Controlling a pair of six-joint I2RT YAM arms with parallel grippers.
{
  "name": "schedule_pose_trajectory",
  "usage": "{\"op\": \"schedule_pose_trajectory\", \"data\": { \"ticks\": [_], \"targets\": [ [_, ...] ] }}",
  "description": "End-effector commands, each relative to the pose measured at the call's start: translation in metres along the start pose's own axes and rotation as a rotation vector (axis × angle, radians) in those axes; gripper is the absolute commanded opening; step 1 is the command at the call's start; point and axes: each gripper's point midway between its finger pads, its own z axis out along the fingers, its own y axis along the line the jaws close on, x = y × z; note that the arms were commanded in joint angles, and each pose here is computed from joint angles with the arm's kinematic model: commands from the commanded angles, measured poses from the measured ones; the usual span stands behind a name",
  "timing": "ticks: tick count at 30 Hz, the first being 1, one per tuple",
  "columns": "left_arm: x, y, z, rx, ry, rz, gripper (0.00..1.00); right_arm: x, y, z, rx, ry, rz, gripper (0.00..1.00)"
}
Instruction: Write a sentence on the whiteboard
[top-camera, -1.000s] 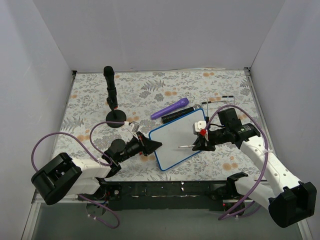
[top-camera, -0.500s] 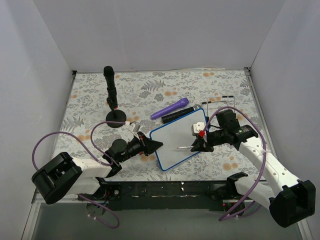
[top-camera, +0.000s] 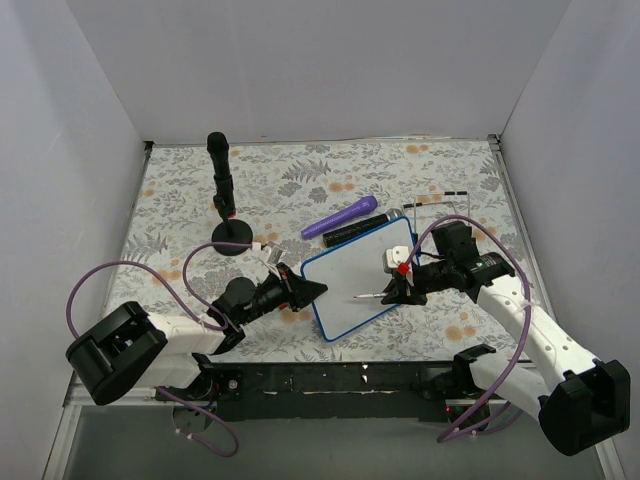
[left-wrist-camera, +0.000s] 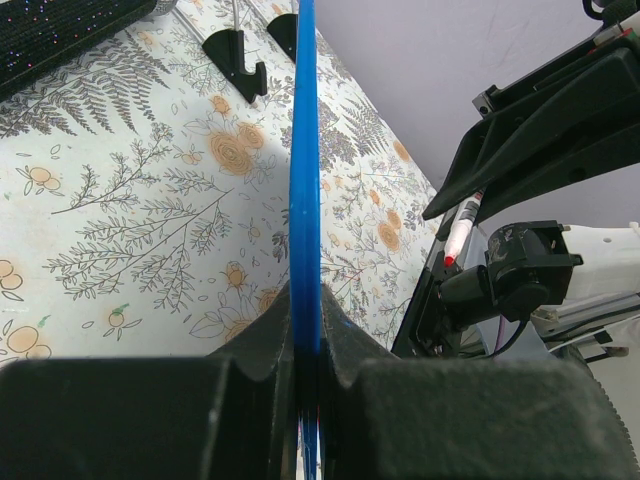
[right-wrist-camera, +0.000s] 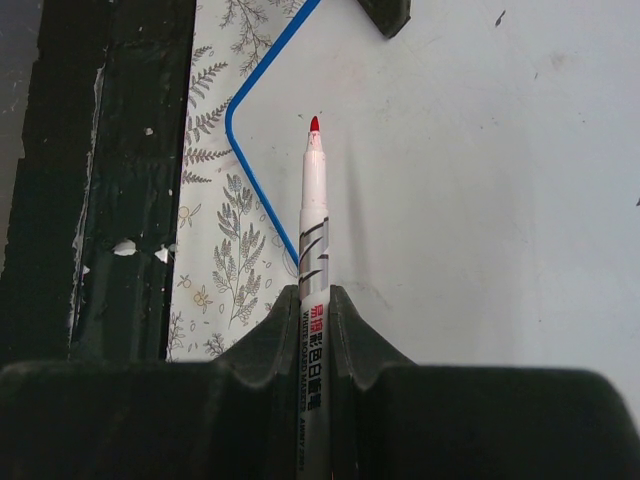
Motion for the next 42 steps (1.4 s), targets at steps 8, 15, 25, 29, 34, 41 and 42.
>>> {"op": "schedule_pose_trajectory", "data": {
  "ticks": [8, 15, 25, 29, 34, 41, 42],
  "targets": [
    [-0.020, -0.012, 0.005, 0.039, -0.070, 0.034, 0.00, -0.007, -0.007, -0.001, 0.021, -0.019, -0.013, 0.01],
    [-0.019, -0.012, 0.005, 0.036, -0.067, 0.031, 0.00, -0.007, -0.013, -0.002, 0.036, -0.001, -0.020, 0.01],
    [-0.018, -0.011, 0.005, 0.033, -0.065, 0.032, 0.00, -0.008, -0.017, -0.006, 0.040, 0.026, -0.035, 0.01],
    [-0.019, -0.011, 0.005, 0.032, -0.066, 0.032, 0.00, -0.011, -0.020, -0.008, 0.043, 0.037, -0.047, 0.01],
    [-0.019, -0.010, 0.005, 0.027, -0.068, 0.030, 0.00, -0.017, -0.021, -0.008, 0.040, 0.043, -0.061, 0.01],
    [-0.019, -0.010, 0.005, 0.025, -0.072, 0.027, 0.00, -0.023, -0.021, -0.002, 0.024, 0.048, -0.070, 0.01],
    [-0.020, -0.010, 0.006, 0.025, -0.072, 0.027, 0.00, -0.024, -0.019, 0.000, 0.012, 0.051, -0.071, 0.01]
  ]
}}
